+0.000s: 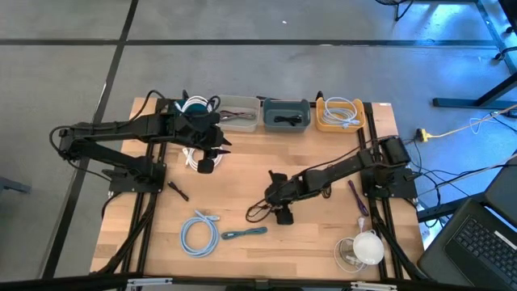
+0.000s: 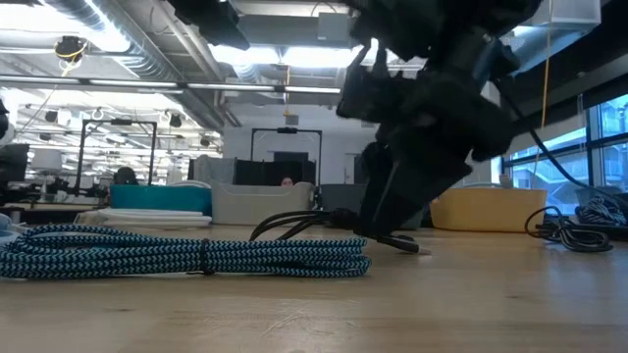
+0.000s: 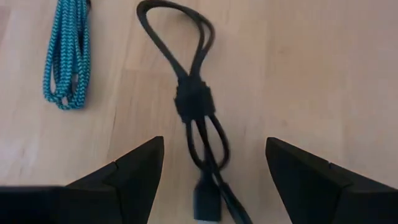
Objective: Pick & Place USB Port
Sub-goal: Put the black USB cable into the dark blue bin
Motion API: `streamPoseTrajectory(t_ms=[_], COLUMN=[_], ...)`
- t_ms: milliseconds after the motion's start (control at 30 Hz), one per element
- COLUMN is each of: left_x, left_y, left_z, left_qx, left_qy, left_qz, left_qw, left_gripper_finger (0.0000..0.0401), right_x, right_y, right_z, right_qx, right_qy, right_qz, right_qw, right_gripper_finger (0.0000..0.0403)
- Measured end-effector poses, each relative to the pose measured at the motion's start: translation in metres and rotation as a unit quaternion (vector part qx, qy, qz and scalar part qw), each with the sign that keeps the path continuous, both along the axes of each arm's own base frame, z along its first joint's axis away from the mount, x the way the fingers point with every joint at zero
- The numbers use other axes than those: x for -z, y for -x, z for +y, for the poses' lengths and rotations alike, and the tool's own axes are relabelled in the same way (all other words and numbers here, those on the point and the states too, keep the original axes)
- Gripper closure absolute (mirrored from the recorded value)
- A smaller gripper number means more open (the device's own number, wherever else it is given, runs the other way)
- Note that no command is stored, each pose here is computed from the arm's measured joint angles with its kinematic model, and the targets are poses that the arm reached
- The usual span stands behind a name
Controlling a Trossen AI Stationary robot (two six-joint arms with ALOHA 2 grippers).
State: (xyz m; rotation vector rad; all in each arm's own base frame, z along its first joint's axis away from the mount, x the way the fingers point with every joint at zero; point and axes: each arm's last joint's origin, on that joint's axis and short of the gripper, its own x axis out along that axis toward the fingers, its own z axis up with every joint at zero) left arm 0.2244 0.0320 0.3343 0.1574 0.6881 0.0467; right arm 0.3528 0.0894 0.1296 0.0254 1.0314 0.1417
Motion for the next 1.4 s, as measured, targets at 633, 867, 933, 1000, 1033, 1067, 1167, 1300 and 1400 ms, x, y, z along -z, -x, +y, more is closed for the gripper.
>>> streamPoseTrajectory(t_ms=[633, 867, 933, 1000, 1033, 1067, 1167, 1300, 1400], left_x=[0.001, 0.002, 0.002, 0.002, 0.002, 0.002, 0.002, 0.002, 0.001], left_y=[0.001, 0.002, 0.002, 0.002, 0.002, 0.002, 0.001, 0.001, 0.001], left_z=[0.000, 0.000, 0.000, 0.000, 0.000, 0.000, 0.001, 0.001, 0.001], left_qx=[0.000, 0.000, 0.001, 0.000, -0.001, -0.001, -0.003, -0.004, -0.004], left_qy=[0.001, 0.002, 0.002, 0.001, 0.000, -0.003, -0.012, -0.013, -0.014], left_qz=[0.008, 0.015, 0.015, 0.015, 0.015, 0.014, 0.012, 0.012, 0.012], left_qw=[1.000, 1.000, 1.000, 1.000, 1.000, 1.000, 1.000, 1.000, 1.000], left_gripper_finger=[0.0303, 0.0303, 0.0304, 0.0306, 0.0306, 0.0306, 0.0306, 0.0308, 0.0308], right_x=[-0.115, -0.179, -0.192, -0.201, -0.205, -0.206, -0.209, -0.205, -0.200], right_y=[0.024, 0.061, 0.071, 0.078, 0.080, 0.082, 0.084, 0.087, 0.088], right_z=[-0.055, -0.125, -0.144, -0.163, -0.171, -0.181, -0.205, -0.233, -0.249], right_qx=[0.128, 0.191, 0.208, 0.213, 0.214, 0.214, 0.213, 0.223, 0.226], right_qy=[0.292, 0.284, 0.286, 0.276, 0.269, 0.260, 0.248, 0.233, 0.210], right_qz=[0.114, 0.059, 0.040, 0.022, 0.009, 0.000, -0.023, -0.033, -0.040], right_qw=[0.941, 0.938, 0.934, 0.937, 0.939, 0.942, 0.945, 0.946, 0.950], right_gripper_finger=[0.0398, 0.0400, 0.0401, 0.0401, 0.0401, 0.0401, 0.0401, 0.0401, 0.0401])
